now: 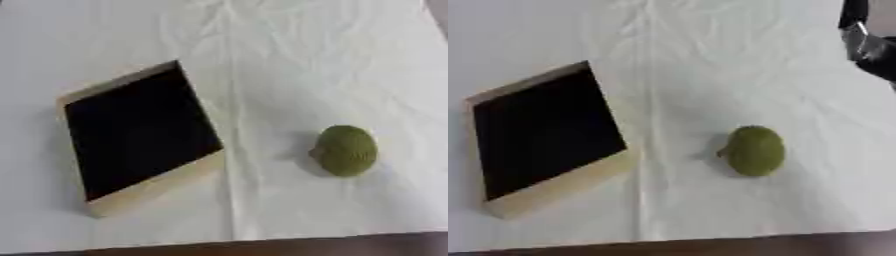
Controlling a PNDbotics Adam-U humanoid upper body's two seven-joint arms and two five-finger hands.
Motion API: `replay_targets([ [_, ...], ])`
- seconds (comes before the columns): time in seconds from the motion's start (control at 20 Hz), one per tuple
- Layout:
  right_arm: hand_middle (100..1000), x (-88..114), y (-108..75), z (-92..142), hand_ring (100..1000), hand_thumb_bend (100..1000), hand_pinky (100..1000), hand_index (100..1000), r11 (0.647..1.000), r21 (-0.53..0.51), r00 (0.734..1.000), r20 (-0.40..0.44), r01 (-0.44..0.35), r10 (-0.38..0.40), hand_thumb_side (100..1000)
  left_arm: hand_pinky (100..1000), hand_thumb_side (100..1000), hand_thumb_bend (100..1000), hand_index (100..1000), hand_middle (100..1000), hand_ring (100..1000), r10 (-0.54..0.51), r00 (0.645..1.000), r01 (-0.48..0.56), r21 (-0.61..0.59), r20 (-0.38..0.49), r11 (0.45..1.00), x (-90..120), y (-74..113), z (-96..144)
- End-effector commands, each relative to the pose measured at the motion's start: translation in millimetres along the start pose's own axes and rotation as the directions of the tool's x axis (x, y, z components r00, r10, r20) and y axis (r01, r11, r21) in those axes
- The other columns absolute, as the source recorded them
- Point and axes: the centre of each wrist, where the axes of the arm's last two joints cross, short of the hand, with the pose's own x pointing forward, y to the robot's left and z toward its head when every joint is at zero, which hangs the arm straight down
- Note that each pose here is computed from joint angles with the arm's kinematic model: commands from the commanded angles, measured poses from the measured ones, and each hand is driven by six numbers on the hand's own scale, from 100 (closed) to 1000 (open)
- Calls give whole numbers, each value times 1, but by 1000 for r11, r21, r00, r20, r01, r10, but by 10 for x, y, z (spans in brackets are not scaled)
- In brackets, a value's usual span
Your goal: Pick up objects on the table and place them in the box.
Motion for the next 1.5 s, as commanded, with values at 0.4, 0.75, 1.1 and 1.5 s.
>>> replay_targets([
  [0.4, 742, 10, -122, -99, 796, 100, 862, 846, 998, -60, 1000, 16, 16, -15, 453, 587, 808, 937, 727, 657, 645, -7, 999, 7, 1, 38, 1000, 47, 42, -83],
  [0.75, 767, 17, -66, -21, 815, 100, 866, 863, 998, 55, 1000, 7, -12, 12, 497, 587, 808, 937, 726, 657, 646, -13, 999, 13, -3, 38, 1000, 43, 50, -81],
  [1.1, 822, 67, 95, 169, 852, 196, 870, 900, 926, 368, 996, 55, -83, 67, 566, 586, 809, 937, 726, 657, 647, -27, 999, 28, -17, 39, 999, 34, 71, -73],
  [1.5, 852, 129, 254, 352, 882, 264, 879, 929, 808, 574, 987, 152, -137, 59, 544, 585, 808, 938, 726, 658, 647, -37, 999, 38, -25, 39, 999, 27, 84, -67],
])
